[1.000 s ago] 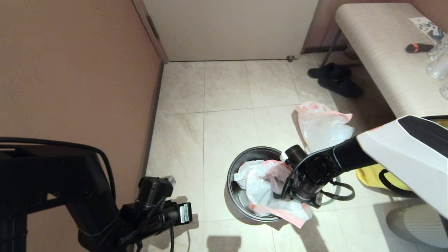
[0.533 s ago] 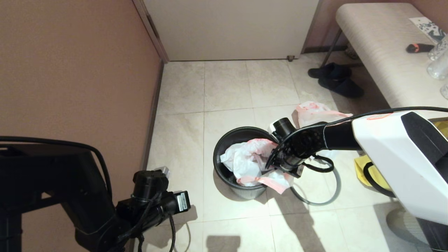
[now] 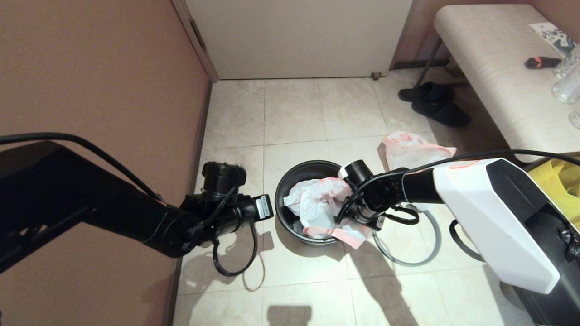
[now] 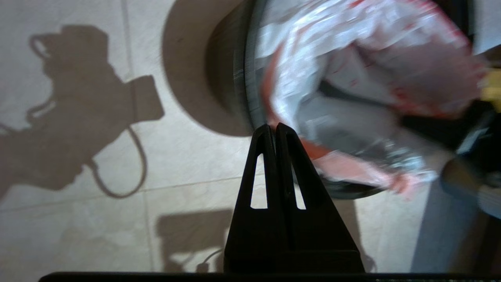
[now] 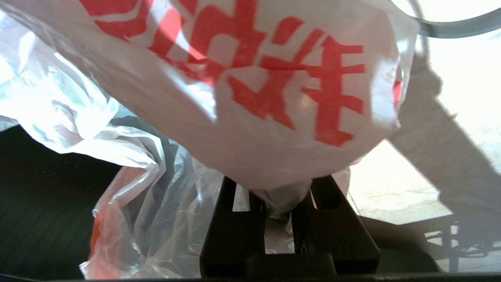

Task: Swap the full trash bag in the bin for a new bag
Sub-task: Put the new garbage bag on the trash can

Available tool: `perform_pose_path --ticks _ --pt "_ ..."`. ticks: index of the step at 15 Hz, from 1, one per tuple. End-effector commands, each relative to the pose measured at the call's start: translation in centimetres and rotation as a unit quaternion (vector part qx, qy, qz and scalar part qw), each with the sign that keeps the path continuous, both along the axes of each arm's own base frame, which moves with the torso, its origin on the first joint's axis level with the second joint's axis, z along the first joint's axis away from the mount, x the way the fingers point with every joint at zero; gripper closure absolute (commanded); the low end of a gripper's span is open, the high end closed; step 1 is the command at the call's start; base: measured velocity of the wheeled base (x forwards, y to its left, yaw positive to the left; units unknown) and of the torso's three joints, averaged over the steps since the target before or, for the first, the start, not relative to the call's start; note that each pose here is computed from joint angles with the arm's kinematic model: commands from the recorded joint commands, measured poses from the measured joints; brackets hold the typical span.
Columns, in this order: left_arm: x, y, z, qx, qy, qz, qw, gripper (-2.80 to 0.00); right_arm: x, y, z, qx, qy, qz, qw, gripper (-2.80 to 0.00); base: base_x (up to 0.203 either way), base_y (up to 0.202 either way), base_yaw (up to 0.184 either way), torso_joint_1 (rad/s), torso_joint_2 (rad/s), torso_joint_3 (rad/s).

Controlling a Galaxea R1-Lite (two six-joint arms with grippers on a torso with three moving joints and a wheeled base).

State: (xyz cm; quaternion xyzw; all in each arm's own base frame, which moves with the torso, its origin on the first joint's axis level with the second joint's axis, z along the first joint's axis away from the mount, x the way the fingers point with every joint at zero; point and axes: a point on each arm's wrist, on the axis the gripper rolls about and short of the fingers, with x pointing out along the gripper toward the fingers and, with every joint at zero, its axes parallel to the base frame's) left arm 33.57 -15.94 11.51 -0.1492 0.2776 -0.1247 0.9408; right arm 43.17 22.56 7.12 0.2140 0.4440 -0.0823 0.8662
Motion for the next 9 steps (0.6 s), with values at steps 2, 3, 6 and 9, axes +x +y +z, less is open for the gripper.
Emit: perform_pose_path --ticks 2,3,6,9 --pt "1.7 -3.4 2.8 -0.004 0.006 -0.025 0.9997 0.00 -0.4 0.8 -1.1 -0.005 0.012 0.008 1.000 0.00 0.000 0.000 0.000 0.000 0.00 0.000" --pt "2.0 -4.7 3.4 -0.004 0.015 -0.034 0.9993 0.00 -0.6 1.2 -1.0 -0.004 0.011 0.012 1.000 0.00 0.000 0.000 0.000 0.000 0.00 0.000" --pt "2.3 -7.6 4.6 -0.013 0.076 -0.036 0.9964 0.00 -1.0 1.9 -0.9 -0.003 0.008 0.015 1.000 0.00 0.000 0.000 0.000 0.000 0.00 0.000" --pt "2.1 -9.8 3.4 0.016 0.176 -0.026 0.9840 0.00 -1.1 2.2 -0.7 0.000 -0.003 -0.009 1.000 0.00 0.000 0.000 0.000 0.000 0.00 0.000"
